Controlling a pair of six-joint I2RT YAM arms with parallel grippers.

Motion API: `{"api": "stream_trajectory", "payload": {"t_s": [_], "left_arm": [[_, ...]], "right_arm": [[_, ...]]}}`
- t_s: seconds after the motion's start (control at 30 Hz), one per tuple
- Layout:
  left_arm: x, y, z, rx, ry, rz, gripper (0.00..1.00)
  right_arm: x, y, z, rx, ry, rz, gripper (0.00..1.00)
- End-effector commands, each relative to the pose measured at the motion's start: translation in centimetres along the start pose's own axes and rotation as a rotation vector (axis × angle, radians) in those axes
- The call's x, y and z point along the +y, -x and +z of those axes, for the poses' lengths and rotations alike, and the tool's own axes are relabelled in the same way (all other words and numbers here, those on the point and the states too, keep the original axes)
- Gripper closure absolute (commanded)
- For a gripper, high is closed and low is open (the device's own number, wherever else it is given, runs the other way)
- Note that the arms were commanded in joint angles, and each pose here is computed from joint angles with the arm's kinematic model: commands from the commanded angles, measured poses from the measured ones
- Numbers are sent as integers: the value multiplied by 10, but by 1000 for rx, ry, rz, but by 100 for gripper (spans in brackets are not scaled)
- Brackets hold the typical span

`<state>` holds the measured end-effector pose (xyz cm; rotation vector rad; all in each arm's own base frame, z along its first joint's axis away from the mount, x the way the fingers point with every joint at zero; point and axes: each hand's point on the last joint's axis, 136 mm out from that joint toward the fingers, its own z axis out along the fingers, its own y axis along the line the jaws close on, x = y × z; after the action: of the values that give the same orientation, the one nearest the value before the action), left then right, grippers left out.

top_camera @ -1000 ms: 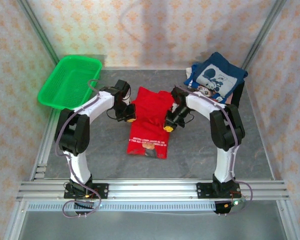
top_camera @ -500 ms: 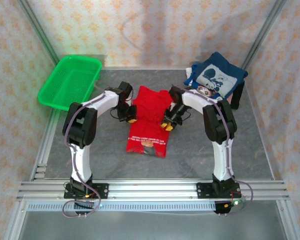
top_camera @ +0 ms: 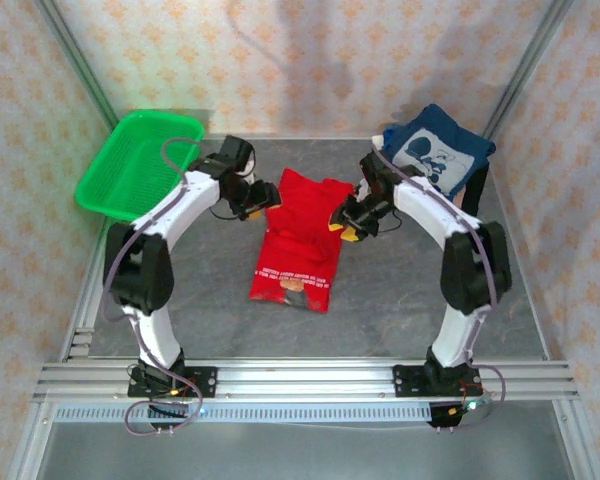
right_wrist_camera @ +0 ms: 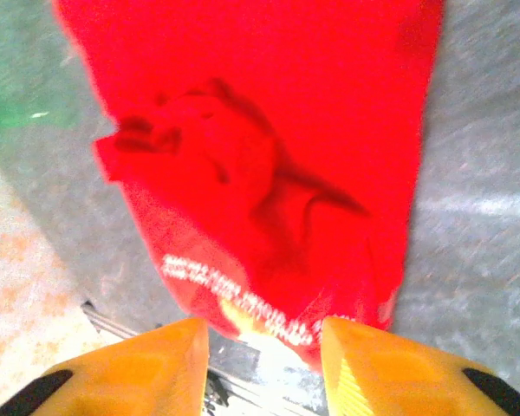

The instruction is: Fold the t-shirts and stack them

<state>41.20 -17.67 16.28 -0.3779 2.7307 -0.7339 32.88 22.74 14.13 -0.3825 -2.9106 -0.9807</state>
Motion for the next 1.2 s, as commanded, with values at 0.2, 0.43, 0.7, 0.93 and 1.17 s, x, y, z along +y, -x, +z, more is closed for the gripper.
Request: {"api": "stream_trajectory", "payload": {"t_s": [0.2, 0.43, 0.7, 0.93, 1.17], "left_arm": [[20, -50, -38, -4, -22, -9, 41], [43, -80, -18, 29, -43, -17, 42], [74, -112, -6, 85, 15, -26, 43], [92, -130, -3, 85, 40, -52, 43], [88, -124, 4, 91, 28, -72, 45]], "right_arm": [[11, -60, 45, -67, 62, 6, 97], [0, -35, 77, -182, 70, 57, 100], [-12, 11, 95, -279, 55, 146, 100], [-8, 54, 76, -380, 119, 194, 97], [30, 73, 54, -396, 209, 132, 92]]}}
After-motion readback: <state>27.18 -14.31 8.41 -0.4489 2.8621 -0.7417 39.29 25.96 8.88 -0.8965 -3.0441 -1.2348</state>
